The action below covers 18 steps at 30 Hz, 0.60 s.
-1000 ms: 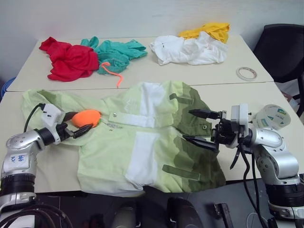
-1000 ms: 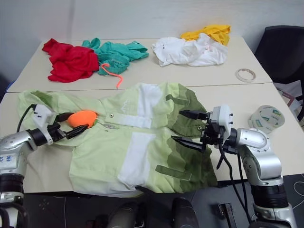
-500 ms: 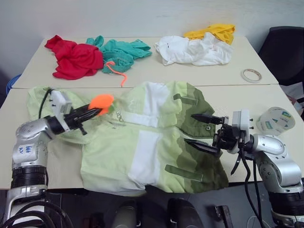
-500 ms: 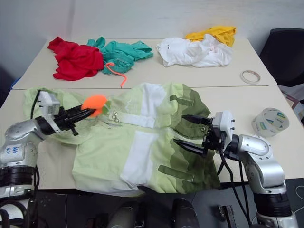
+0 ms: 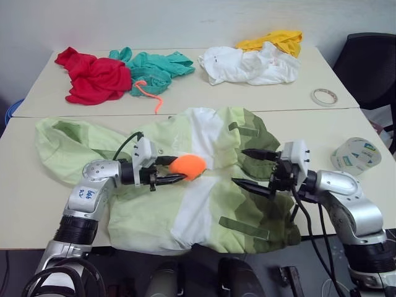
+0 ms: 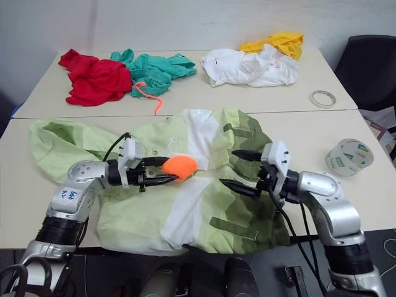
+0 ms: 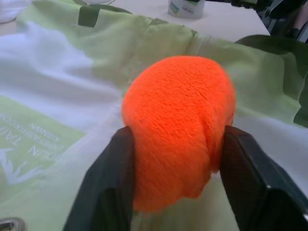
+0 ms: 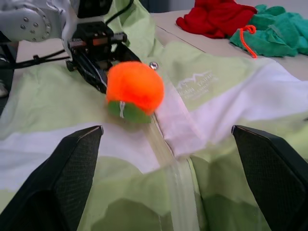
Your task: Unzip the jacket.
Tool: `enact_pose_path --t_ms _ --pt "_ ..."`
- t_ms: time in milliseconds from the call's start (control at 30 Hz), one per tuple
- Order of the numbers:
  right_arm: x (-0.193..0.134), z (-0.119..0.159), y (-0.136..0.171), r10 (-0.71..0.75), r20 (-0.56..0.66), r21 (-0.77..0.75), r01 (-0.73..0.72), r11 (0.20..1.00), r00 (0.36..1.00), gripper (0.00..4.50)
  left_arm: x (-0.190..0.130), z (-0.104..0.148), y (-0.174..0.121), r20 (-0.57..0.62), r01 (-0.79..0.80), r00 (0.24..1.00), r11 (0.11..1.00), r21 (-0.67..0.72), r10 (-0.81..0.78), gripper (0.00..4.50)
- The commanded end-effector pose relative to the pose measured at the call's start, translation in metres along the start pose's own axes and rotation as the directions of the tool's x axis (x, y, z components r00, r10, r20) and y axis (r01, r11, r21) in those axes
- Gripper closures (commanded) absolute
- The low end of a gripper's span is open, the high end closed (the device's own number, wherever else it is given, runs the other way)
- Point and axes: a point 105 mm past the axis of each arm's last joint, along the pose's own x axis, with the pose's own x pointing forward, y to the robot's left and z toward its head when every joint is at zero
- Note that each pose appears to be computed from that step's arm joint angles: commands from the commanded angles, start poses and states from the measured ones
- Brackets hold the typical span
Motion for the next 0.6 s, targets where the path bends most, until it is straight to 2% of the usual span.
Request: enact_pose_path --t_ms 33,167,233,333,467,600 --pt "0.022 0.022 0.015 0.118 0.050 0.026 -0.119 0.993 0.992 0.00 -0.016 0.007 0.000 -0.002 0.006 1.000 0.995 0.100 -0.006 1.12" --pt "0.049 0.016 0.022 0.207 -0.033 0.022 -0.206 0.978 0.978 0.00 -0.038 -0.004 0.012 -0.070 -0.078 0.994 0.992 0.099 0.085 1.12" --pt "0.063 0.012 0.021 0.212 -0.058 0.021 -0.211 0.977 0.976 0.00 -0.044 -0.007 0.020 -0.091 -0.136 0.985 0.985 0.110 0.146 0.78" --pt "0.086 0.004 0.019 0.215 -0.093 0.011 -0.215 0.977 0.972 0.00 -0.047 -0.007 0.017 -0.091 -0.117 0.987 0.985 0.126 0.129 0.03" --pt "0.114 -0.004 0.022 0.227 -0.125 -0.013 -0.230 0.973 0.966 0.00 -0.049 -0.001 0.014 -0.042 -0.102 0.993 0.990 0.100 0.107 0.03" --pt "0.131 -0.010 0.024 0.226 -0.135 -0.011 -0.230 0.973 0.965 0.00 -0.054 0.007 0.017 -0.043 -0.122 0.991 0.987 0.108 0.127 0.03"
